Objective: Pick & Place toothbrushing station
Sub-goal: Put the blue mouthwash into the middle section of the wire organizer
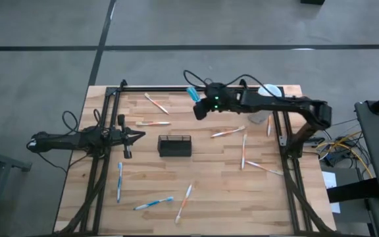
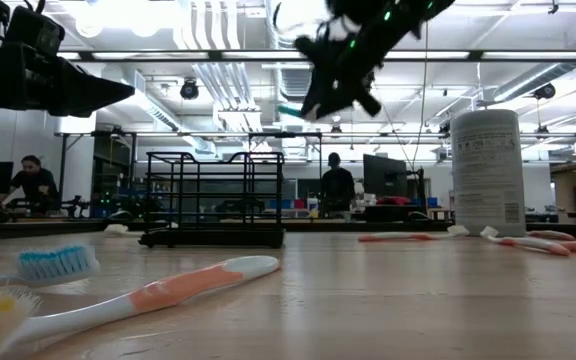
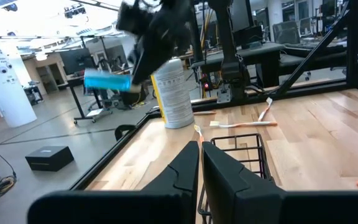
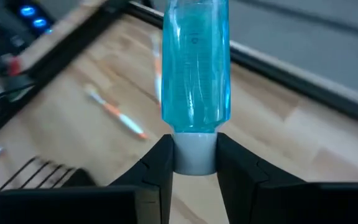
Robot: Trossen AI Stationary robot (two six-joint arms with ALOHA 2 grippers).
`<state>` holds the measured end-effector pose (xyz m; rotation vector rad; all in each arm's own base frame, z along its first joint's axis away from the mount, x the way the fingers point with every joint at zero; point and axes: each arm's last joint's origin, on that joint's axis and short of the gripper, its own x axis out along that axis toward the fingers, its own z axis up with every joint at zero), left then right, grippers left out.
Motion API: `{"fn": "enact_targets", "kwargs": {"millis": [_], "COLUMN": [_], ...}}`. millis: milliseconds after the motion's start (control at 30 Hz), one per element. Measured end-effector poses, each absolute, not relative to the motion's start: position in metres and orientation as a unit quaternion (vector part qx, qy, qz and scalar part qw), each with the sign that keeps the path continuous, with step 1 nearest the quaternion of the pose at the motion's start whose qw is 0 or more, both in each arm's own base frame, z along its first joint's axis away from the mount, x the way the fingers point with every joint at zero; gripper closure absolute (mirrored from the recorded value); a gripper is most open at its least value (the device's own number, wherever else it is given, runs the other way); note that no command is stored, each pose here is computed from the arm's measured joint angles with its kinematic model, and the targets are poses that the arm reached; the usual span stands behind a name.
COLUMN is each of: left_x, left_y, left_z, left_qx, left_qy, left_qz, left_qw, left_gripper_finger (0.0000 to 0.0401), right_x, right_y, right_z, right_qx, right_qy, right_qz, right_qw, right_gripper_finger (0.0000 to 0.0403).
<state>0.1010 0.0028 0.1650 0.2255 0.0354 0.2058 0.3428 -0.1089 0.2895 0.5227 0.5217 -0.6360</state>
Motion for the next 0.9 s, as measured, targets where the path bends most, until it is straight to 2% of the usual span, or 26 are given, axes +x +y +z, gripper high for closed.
{"fn": "enact_targets", "kwargs": {"millis": [200, 400, 567, 900], "left_x": [0.101, 0.101, 0.101, 0.101], "left_y": [0.003, 0.003, 0.003, 0.003], "left_z": [0.165, 0.165, 0.165, 0.165], "left_qx": [0.112, 0.112, 0.112, 0.112], "left_qy": [0.018, 0.018, 0.018, 0.018], "left_qz": [0.102, 0.103, 0.102, 0.102], "left_qw": [0.988, 0.988, 0.988, 0.988], "left_gripper_finger": [0.0375, 0.0375, 0.0375, 0.0375], "right_x": [0.321, 0.304, 0.301, 0.307], "right_y": [-0.089, -0.079, -0.074, -0.074], "right_z": [0.331, 0.355, 0.359, 0.35], "right_qx": [0.18, 0.131, 0.084, 0.043], "right_qy": [0.229, 0.21, 0.209, 0.229], "right_qz": [-0.197, -0.083, -0.01, 0.028], "right_qw": [0.936, 0.965, 0.974, 0.972], "right_gripper_finger": [0.0315, 0.0314, 0.0314, 0.0314]}}
